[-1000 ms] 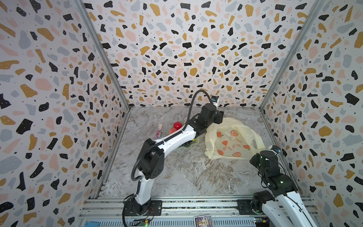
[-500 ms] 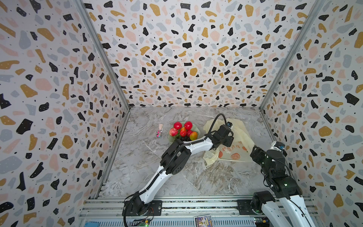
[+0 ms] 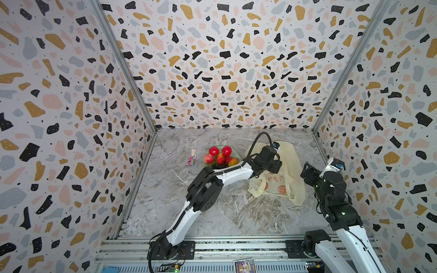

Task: Take fruits out of the plastic bag
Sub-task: Adjust the plastic bag at the center of the board, then reset both arms

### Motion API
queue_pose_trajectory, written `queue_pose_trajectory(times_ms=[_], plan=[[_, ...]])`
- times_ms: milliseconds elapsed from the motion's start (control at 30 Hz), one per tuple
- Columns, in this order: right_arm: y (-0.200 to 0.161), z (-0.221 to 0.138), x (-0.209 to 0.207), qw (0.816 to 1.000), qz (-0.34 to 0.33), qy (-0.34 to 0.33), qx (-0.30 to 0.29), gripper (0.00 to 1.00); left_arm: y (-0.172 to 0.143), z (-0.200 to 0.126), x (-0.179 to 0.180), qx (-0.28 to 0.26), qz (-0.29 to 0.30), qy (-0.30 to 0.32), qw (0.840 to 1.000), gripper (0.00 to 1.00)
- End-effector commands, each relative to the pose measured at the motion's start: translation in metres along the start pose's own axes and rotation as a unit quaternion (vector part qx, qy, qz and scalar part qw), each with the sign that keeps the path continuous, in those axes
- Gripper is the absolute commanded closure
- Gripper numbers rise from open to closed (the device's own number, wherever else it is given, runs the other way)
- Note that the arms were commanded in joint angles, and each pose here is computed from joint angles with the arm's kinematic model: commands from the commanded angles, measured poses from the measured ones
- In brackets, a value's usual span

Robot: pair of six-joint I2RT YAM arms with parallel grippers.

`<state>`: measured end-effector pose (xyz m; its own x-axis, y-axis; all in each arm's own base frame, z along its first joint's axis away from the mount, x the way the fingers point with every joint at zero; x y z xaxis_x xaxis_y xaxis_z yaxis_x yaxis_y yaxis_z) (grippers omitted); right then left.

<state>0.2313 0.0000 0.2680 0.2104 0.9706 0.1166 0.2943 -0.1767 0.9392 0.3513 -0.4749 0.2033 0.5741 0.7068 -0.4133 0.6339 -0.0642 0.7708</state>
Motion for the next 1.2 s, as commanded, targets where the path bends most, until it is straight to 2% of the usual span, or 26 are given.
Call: queue_pose_trajectory(times_ms=[0,100,167,200,267,367,467,533,600,700,767,800,833,867,900,933,1000,1067,1167], plan=[[0.024,0.013,0.002,0.998,-0.010,-0.017,-0.053,0.16,0.076,-0.082,-0.029,-0.124,0.032,-0.022,0.991,0.31],[0.025,0.034,0.000,0.996,-0.035,-0.044,-0.069,0.16,0.098,-0.139,-0.010,-0.189,0.043,0.055,0.979,0.29],[0.021,0.049,-0.003,0.992,-0.063,-0.062,-0.091,0.16,0.106,-0.178,0.025,-0.229,0.040,0.138,0.963,0.28],[0.018,0.055,-0.003,0.990,-0.079,-0.063,-0.100,0.16,0.108,-0.196,0.046,-0.248,0.034,0.185,0.950,0.28],[0.004,0.066,-0.005,0.983,-0.117,-0.064,-0.122,0.16,0.108,-0.244,0.108,-0.292,-0.005,0.288,0.912,0.27],[-0.020,0.073,-0.007,0.971,-0.159,-0.057,-0.166,0.16,0.075,-0.302,0.201,-0.331,-0.074,0.394,0.854,0.27],[-0.046,0.081,-0.004,0.966,-0.194,-0.021,-0.170,0.16,0.023,-0.347,0.265,-0.344,-0.096,0.491,0.795,0.26],[-0.059,0.083,0.000,0.960,-0.217,-0.002,-0.176,0.16,-0.008,-0.364,0.289,-0.345,-0.093,0.530,0.769,0.26],[-0.058,0.084,0.006,0.955,-0.237,0.016,-0.177,0.16,-0.036,-0.373,0.310,-0.341,-0.097,0.553,0.754,0.25],[-0.053,0.089,0.008,0.948,-0.259,0.019,-0.186,0.17,-0.067,-0.372,0.336,-0.325,-0.103,0.566,0.751,0.24],[-0.055,0.101,-0.001,0.960,-0.253,-0.025,-0.120,0.20,-0.080,-0.360,0.348,-0.316,-0.106,0.546,0.769,0.22],[-0.057,0.103,-0.002,0.964,-0.249,-0.026,-0.093,0.19,-0.085,-0.353,0.352,-0.307,-0.105,0.535,0.780,0.22],[-0.061,0.099,-0.003,0.965,-0.242,-0.020,-0.094,0.19,-0.088,-0.347,0.355,-0.307,-0.102,0.524,0.788,0.21],[-0.068,0.090,-0.001,0.964,-0.238,0.000,-0.121,0.19,-0.092,-0.341,0.356,-0.309,-0.095,0.510,0.797,0.20],[-0.074,0.081,0.001,0.957,-0.248,0.019,-0.151,0.18,-0.095,-0.336,0.356,-0.310,-0.086,0.498,0.805,0.20],[-0.087,0.079,0.002,0.952,-0.268,0.033,-0.146,0.17,-0.095,-0.333,0.356,-0.315,-0.077,0.489,0.810,0.19],[-0.089,0.074,-0.003,0.948,-0.270,0.024,-0.169,0.16,-0.093,-0.327,0.356,-0.286,-0.071,0.479,0.827,0.19],[-0.090,0.081,-0.003,0.953,-0.265,0.029,-0.145,0.15,-0.095,-0.326,0.353,-0.293,-0.062,0.459,0.837,0.18],[-0.089,0.080,-0.008,0.955,-0.251,0.041,-0.151,0.16,-0.103,-0.328,0.339,-0.306,-0.034,0.425,0.851,0.18]])
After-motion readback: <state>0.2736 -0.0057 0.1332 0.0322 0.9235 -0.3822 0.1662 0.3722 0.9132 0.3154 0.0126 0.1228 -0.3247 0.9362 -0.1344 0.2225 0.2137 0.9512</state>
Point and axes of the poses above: each gripper's point midway between its finger pads, its own z axis out along the fingers, its own x axis along the line the jaws close on, y = z × x, the point moved 5 cm from there along -z, back along the fingers, and after that the axes turned 14 degrees about -z, right-handed, at the moved point
